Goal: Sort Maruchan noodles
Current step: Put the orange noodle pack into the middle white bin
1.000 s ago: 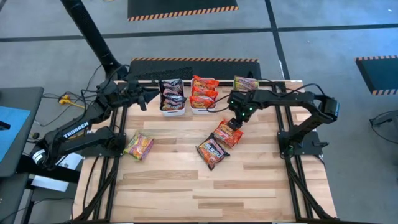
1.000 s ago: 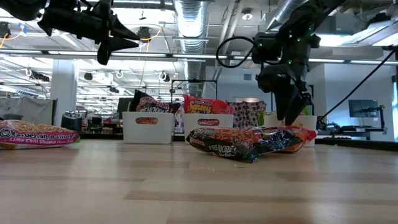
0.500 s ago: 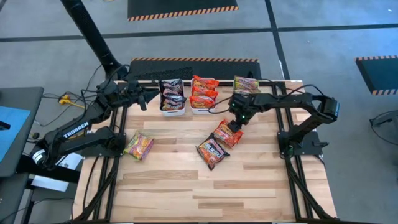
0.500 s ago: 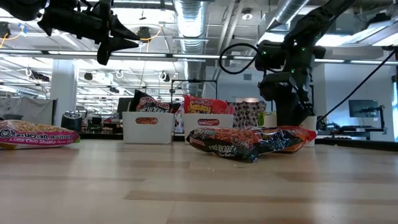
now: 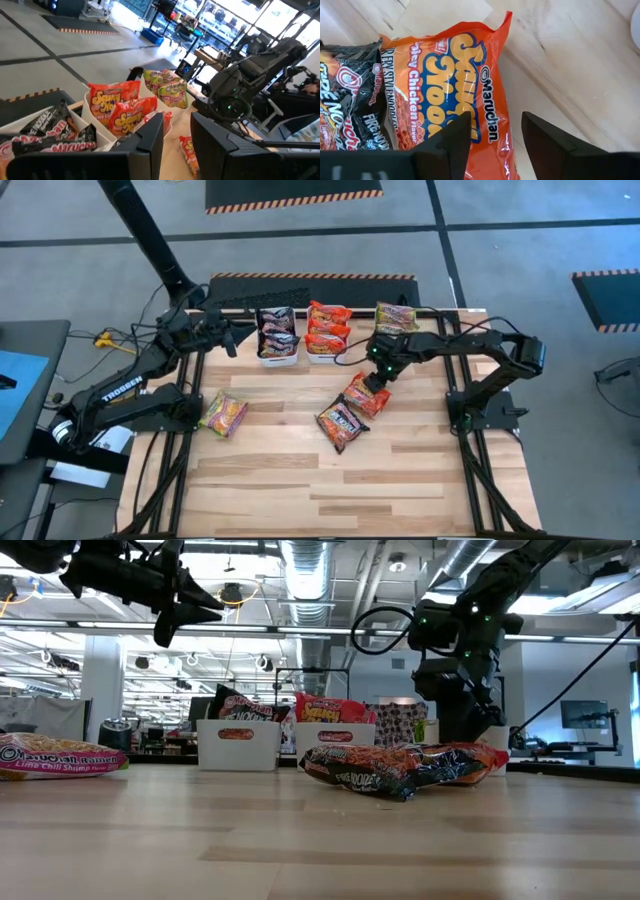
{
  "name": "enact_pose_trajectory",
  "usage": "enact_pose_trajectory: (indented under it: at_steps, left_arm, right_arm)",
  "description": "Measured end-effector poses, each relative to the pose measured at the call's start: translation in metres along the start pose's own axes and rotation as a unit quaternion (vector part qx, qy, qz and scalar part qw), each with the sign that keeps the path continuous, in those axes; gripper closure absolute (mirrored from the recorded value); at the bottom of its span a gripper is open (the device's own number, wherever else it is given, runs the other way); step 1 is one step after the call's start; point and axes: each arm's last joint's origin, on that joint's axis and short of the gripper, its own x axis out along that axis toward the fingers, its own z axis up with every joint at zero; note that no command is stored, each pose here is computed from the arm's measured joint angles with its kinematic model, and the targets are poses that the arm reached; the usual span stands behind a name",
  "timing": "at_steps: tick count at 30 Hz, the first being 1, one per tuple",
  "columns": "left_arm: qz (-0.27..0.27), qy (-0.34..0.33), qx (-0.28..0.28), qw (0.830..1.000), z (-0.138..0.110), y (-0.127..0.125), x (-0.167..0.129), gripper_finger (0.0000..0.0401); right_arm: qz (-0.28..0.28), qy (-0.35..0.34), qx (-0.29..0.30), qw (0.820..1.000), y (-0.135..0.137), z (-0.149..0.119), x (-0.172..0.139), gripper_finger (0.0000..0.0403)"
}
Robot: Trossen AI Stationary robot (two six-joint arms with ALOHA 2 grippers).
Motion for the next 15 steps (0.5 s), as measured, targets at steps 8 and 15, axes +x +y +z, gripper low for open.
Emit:
enact_pose_trajectory:
  at_steps: [8, 15]
  left_arm:
    - [0.004, 0.008, -0.003, 1.000, -0.0016, 0.0009, 0.0000, 0.0315]
    - [0.004, 0.008, -0.003, 1.000, -0.0017, 0.0009, 0.0000, 0.0315]
  right_arm:
    - [-0.006, -0.001, 0.020, 1.000, 0.0032, -0.0018, 0.0010, 0.0268]
    - [-0.005, 0.003, 0.031, 0.999, 0.0098, -0.0056, 0.0026, 0.0380]
